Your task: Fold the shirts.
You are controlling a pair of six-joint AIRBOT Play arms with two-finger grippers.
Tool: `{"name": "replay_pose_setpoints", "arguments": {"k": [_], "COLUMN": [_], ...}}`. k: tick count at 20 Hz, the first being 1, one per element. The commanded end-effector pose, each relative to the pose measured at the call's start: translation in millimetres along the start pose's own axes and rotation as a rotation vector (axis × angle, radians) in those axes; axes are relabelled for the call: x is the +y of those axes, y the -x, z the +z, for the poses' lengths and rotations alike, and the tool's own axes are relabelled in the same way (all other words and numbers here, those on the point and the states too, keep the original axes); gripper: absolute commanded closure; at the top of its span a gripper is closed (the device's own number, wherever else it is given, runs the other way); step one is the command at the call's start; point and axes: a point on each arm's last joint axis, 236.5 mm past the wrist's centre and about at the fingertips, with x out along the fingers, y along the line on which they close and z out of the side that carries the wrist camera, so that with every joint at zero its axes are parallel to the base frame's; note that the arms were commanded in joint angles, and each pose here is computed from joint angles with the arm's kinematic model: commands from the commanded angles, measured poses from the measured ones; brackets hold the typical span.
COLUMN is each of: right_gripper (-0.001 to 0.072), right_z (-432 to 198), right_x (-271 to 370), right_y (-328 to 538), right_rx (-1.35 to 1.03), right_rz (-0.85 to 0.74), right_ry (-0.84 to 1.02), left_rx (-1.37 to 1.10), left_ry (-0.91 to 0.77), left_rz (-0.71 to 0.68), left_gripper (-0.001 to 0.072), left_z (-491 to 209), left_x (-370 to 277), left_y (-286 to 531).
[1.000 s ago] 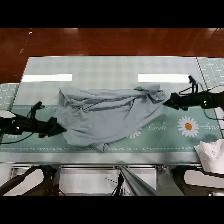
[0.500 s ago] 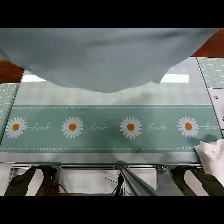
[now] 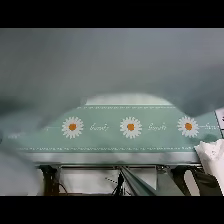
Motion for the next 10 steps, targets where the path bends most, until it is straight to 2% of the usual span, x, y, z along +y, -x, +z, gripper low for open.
{"name": "replay_pose_setpoints", "arguments": {"k": [1,4,7,10], "right_gripper": [0.0697,0.0697,0.0697,0.0697], "right_z": [-68.5,-135.6,-186.5,-254.9], "right_x": [-30.6,-57.3,-54.6,-46.7], "right_y": [34.7,36.2,14.2,-16.0], "right_rx": [0.301,0.637,0.867,1.106], "right_rz": [-0.156,-0.218,-0.146,-0.051], "right_ry": [-0.005,0.076,0.067,0.050], "left_rx": [0.270,0.437,0.752,0.881], "left_ry": [0.015,0.127,0.279,0.426], "left_rz": [0.066,0.045,-0.058,-0.175], "left_gripper": [0.0687,0.0688,0.0687,0.0687], "left_z": [-60.2,-110.2,-197.1,-254.7], "left_x": [8.7,15.2,3.7,-13.4], "left_y": [20.5,0.7,-13.6,-41.0]}}
